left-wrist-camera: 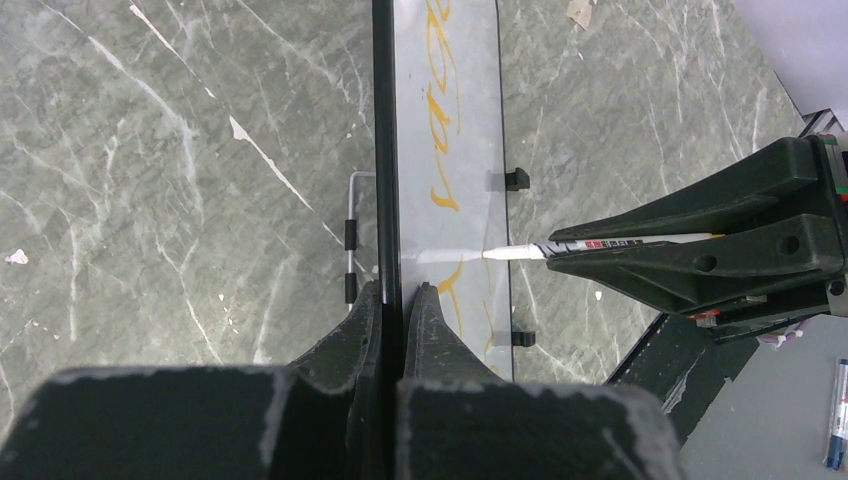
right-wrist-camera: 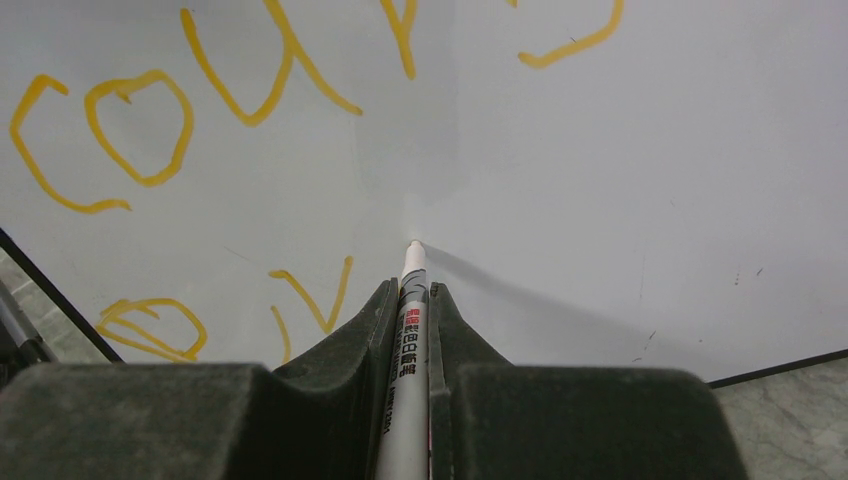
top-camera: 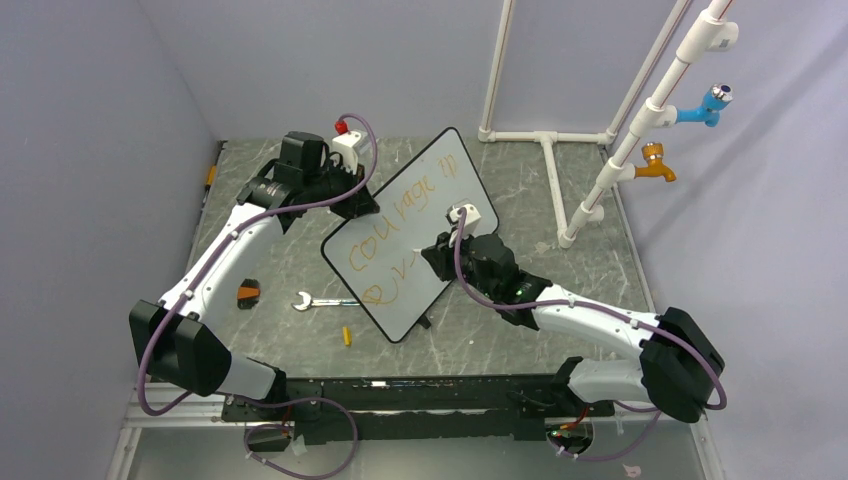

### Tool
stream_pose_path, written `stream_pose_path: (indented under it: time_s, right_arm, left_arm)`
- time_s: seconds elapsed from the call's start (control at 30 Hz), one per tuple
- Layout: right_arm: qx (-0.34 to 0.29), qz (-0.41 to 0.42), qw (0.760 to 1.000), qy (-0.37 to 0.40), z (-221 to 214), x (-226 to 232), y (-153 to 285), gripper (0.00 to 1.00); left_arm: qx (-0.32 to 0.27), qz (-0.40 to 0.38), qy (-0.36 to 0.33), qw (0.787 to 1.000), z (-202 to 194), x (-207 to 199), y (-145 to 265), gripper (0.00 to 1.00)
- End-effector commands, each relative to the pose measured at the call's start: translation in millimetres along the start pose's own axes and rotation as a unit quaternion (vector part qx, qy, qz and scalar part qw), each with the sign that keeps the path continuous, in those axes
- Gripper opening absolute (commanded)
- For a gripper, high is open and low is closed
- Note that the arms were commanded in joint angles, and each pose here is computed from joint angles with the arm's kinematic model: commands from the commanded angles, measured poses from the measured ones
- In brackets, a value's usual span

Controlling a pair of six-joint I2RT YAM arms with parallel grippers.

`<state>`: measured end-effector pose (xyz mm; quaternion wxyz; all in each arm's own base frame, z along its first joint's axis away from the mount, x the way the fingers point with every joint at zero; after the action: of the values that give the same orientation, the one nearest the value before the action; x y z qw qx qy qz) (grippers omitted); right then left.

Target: Write a sentence on the whiteboard

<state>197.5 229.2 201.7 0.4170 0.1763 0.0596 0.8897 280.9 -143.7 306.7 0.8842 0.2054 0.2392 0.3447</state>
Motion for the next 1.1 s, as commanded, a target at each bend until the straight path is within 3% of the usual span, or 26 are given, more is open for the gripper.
stream_pose_path:
  time_s: [0.0, 0.3, 1.07]
  right_arm:
    - [-0.023, 0.029, 0.999, 0.004, 18, 8, -5, 0.0]
    - [0.005, 0.056, 0.998, -0.008, 3, 10, -3, 0.0]
    - [0.055, 0.026, 0.998, -0.024, -32, -2, 9, 0.0]
  left_arm:
    - [0.015, 0.068, -0.06, 0.996, -5, 15, 2, 0.0]
    - [0.015, 0.068, -0.06, 0.996, -5, 14, 2, 0.0]
    - [0.014, 0.07, -0.061, 0.996, -5, 14, 3, 0.0]
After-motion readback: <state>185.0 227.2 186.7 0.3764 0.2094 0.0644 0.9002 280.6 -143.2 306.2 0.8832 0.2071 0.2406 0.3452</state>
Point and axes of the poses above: each gripper's point midway between its finger pads, its own y axis back along the fingers, its own x axis along the line the jaws close on, z = x × y, the point moved 10 cm from there along y, back along the fingers, and after that the axes turned 2 degrees about -y, right-handed, at the moved point
